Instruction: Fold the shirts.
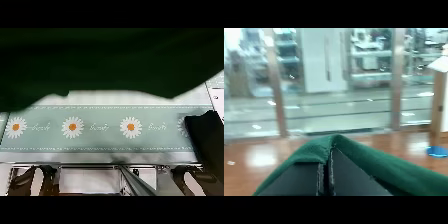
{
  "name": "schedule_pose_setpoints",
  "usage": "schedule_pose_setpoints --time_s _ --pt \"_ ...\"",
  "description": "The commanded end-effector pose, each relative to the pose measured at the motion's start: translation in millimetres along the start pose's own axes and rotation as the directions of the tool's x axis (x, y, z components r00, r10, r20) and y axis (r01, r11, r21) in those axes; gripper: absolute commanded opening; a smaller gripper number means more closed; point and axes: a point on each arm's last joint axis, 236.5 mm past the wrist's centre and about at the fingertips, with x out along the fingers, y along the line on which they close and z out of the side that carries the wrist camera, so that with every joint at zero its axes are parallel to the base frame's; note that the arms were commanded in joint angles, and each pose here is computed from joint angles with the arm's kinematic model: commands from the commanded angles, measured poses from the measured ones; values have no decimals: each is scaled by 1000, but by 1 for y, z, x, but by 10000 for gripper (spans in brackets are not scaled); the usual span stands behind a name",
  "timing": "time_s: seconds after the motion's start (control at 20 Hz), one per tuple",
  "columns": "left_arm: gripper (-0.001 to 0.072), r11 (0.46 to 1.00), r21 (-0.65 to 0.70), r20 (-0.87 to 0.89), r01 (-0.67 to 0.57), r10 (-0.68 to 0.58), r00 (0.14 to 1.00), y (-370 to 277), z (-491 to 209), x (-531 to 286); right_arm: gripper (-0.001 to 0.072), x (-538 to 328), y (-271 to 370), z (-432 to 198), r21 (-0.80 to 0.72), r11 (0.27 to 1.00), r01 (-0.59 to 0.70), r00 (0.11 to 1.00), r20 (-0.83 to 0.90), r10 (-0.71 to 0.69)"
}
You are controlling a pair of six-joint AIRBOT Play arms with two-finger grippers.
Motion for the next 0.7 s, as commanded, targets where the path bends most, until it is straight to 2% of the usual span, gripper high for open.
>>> schedule_pose_setpoints --time_s 0.0,0.2,0.35,0.65 --pt "17 996 63 -39 -61 63 997 17 -8 -37 31 -27 6 -24 -14 1000 22 997 -73 -23" --pt "17 999 -31 -299 -33 23 954 24 -95 6 31 6 -4 -88 49 999 0 947 -322 16" --pt "17 994 -111 -492 -24 -34 870 25 -180 53 31 58 -24 -152 138 990 12 868 -493 58" --pt "18 960 -270 -720 -79 -147 678 28 -346 151 31 199 -82 -268 268 958 99 798 -597 84"
